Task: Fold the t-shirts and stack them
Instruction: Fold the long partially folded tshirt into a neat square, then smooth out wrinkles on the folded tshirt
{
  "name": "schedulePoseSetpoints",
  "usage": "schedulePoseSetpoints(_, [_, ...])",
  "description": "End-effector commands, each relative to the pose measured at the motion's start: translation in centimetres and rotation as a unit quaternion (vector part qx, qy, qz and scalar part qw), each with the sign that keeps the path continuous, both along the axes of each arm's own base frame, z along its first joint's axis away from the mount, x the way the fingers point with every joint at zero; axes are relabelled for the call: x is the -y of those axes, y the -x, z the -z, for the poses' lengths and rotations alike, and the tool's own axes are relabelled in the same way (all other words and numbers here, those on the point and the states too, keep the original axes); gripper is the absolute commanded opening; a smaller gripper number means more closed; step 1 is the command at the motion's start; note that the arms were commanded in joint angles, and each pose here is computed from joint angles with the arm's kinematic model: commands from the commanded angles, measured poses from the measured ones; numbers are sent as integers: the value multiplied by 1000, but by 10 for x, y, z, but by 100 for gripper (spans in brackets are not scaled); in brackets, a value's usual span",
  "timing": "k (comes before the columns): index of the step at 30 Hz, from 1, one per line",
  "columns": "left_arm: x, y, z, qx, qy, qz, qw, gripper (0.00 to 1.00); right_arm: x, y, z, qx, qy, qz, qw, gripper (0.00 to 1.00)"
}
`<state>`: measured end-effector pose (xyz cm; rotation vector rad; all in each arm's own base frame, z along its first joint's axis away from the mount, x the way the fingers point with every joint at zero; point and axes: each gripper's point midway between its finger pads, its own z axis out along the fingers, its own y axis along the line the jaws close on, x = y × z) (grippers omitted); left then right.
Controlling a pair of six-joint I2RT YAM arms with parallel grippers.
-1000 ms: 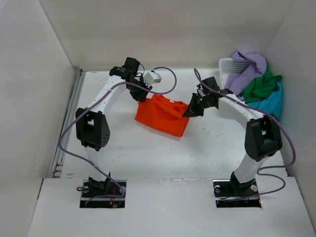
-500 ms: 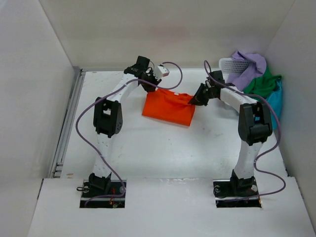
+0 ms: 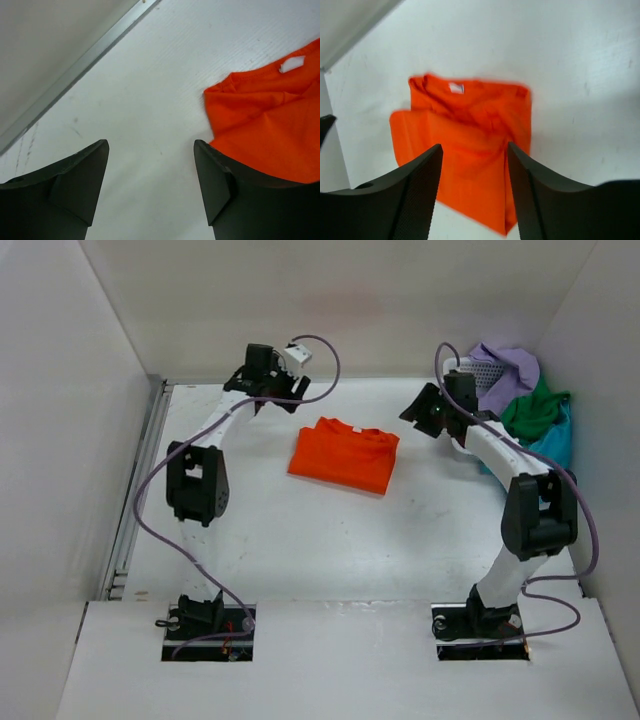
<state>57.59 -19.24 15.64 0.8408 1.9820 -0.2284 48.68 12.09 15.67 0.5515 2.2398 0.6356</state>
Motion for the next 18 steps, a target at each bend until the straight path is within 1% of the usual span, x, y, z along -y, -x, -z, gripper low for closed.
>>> schedulePoseSetpoints(1, [0,69,-21,-67,48,27,996,68,-23,59,30,-45,41,-15,998,63])
schedulePoseSetpoints(3, [1,92,3,-122,54,30,991,68,-30,77,44,-65,42,-14,997,68])
schedulePoseSetpoints(4, [1,109,23,-163,60,26,985,67,-36,90,57,-84,37,-12,996,70])
schedulePoseSetpoints(7, [5,131,48,-214,77,24,974,66,-50,105,80,-109,17,-16,994,72])
schedulePoseSetpoints(8, [7,133,49,-219,80,27,972,66,-52,107,82,-111,13,-18,994,72])
schedulePoseSetpoints(9, [12,142,56,-239,89,33,966,65,-60,112,89,-119,-6,-23,993,71])
schedulePoseSetpoints(10, [14,146,62,-246,86,34,965,65,-62,115,94,-125,-13,-23,992,70])
schedulePoseSetpoints(14, [10,156,93,-284,64,15,957,61,-71,130,109,-149,-29,-29,988,67])
schedulePoseSetpoints(16, [8,160,106,-296,54,9,954,58,-82,133,115,-156,-38,-47,986,63])
schedulePoseSetpoints(18, [9,162,110,-300,53,10,952,55,-85,133,119,-161,-38,-52,985,58])
